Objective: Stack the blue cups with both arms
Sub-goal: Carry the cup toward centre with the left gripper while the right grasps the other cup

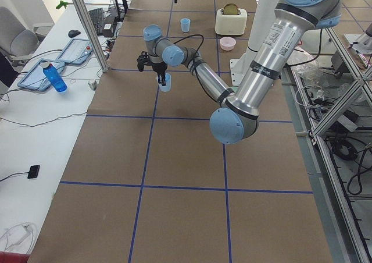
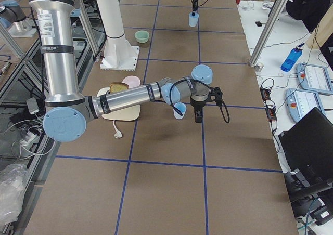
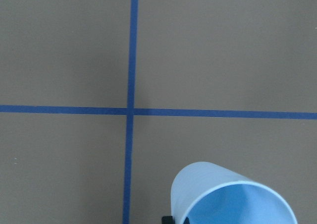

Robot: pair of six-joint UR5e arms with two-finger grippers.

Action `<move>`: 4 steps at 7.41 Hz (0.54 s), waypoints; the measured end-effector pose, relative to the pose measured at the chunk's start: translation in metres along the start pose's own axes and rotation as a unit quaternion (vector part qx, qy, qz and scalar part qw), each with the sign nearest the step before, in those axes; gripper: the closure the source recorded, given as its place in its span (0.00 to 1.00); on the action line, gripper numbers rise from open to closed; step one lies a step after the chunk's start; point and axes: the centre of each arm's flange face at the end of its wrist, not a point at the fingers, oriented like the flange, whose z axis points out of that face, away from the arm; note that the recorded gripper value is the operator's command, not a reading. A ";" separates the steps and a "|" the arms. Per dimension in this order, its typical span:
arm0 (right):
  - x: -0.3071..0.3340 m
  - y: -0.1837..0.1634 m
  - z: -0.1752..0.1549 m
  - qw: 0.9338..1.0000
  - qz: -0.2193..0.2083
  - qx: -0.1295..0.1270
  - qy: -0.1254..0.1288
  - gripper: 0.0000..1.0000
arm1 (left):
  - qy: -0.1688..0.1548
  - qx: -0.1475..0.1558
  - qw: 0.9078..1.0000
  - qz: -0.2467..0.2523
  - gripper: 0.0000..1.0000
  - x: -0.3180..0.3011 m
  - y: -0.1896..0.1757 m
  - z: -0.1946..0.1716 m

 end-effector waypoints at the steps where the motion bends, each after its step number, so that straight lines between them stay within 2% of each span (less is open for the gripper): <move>1: -0.015 0.004 0.013 1.000 0.001 -0.004 -0.001 0.00 | 0.002 -0.003 1.000 -0.006 1.00 0.023 0.007 0.006; 4: -0.018 0.033 0.043 1.000 -0.013 -0.013 0.006 0.00 | 0.003 -0.004 1.000 -0.020 1.00 0.083 0.027 0.024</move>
